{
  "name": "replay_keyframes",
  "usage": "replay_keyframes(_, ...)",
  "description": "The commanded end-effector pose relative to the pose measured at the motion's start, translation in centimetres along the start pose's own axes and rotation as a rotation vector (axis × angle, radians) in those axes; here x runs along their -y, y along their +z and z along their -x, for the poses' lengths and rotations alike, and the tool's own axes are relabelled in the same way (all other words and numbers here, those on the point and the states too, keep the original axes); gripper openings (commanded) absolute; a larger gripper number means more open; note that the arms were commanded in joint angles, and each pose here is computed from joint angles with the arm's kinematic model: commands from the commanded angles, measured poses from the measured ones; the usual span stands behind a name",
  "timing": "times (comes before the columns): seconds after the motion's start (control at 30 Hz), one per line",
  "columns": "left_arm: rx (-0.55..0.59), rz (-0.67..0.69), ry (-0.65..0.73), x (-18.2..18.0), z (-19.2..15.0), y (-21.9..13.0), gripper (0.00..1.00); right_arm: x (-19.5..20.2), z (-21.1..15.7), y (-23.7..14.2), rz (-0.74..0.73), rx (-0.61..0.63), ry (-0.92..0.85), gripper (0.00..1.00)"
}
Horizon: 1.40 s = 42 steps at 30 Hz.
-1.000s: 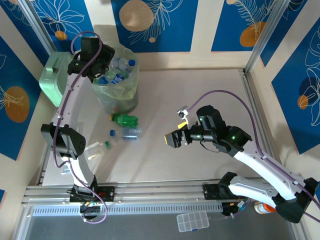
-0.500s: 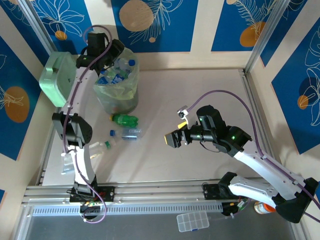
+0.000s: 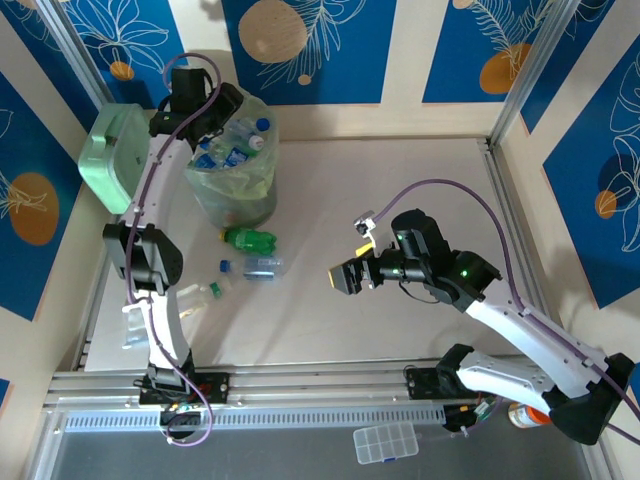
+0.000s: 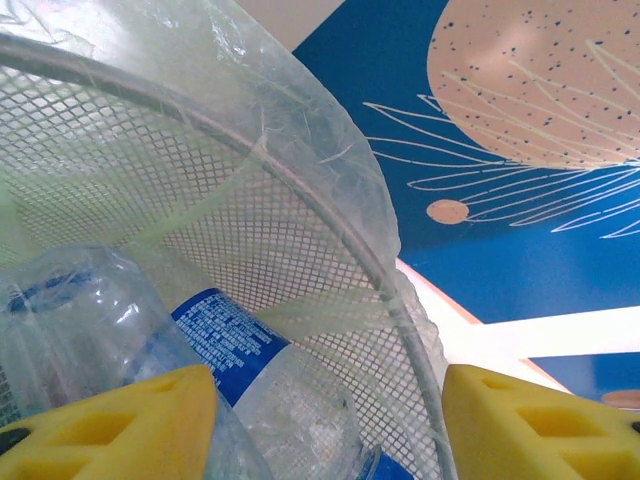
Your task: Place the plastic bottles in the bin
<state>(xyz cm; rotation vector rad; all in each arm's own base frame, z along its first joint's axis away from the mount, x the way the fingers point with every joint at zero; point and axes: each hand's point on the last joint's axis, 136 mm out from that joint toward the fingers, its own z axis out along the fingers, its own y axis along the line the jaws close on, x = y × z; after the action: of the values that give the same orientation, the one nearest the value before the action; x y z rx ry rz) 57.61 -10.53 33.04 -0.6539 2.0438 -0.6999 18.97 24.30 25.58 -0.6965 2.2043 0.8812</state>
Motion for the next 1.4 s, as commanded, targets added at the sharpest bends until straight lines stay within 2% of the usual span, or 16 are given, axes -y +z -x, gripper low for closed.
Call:
replay_keyframes(0.0,-0.027,0.064,0.046,-0.6,-0.4,-2.1,0.63,-0.2,0.1,-0.3,0.009,-0.001,-0.008,0.98)
replay_keyframes(0.17,0.078,0.038,0.127,1.4,2.1,-6.4,0.64,-0.4,0.4,-0.8,0.011,0.007,-0.013,0.98)
replay_keyframes(0.3,0.135,-0.004,0.162,2.6,2.9,-10.1,0.65,-0.7,0.3,-1.2,0.016,0.008,-0.012,0.98)
replay_keyframes(0.5,0.23,-0.007,0.068,0.8,2.2,-15.7,0.65,-0.8,0.5,-1.8,0.009,0.026,-0.01,0.98)
replay_keyframes(0.6,0.296,0.091,-0.076,-3.3,1.0,-18.5,0.68,-1.0,0.6,-1.9,0.019,0.036,-0.003,0.98)
replay_keyframes(0.77,0.427,0.426,-0.348,-13.4,-2.5,-25.1,0.77,-1.1,0.5,-1.6,0.02,0.038,0.012,0.97)
replay_keyframes(0.83,0.447,0.515,-0.433,-16.4,-4.2,-26.8,0.77,-1.0,0.3,-1.4,0.015,0.035,0.017,0.97)
replay_keyframes(0.93,0.439,0.624,-0.507,-19.9,-6.7,-27.8,0.85,-0.9,0.2,-1.4,0.006,0.036,0.02,0.97)
replay_keyframes(1.13,0.249,0.719,-0.723,-26.1,-14.4,-25.4,0.91,0.0,-0.2,-1.5,-0.043,0.055,0.047,0.97)
replay_keyframes(1.27,0.15,0.781,-0.752,-27.7,-17.4,-24.2,0.95,1.1,-0.7,-1.3,-0.088,0.062,0.081,0.97)
replay_keyframes(1.37,0.128,0.796,-0.781,-28.6,-18.7,-23.7,0.99,1.1,-1.1,-1.1,-0.08,0.051,0.093,0.97)
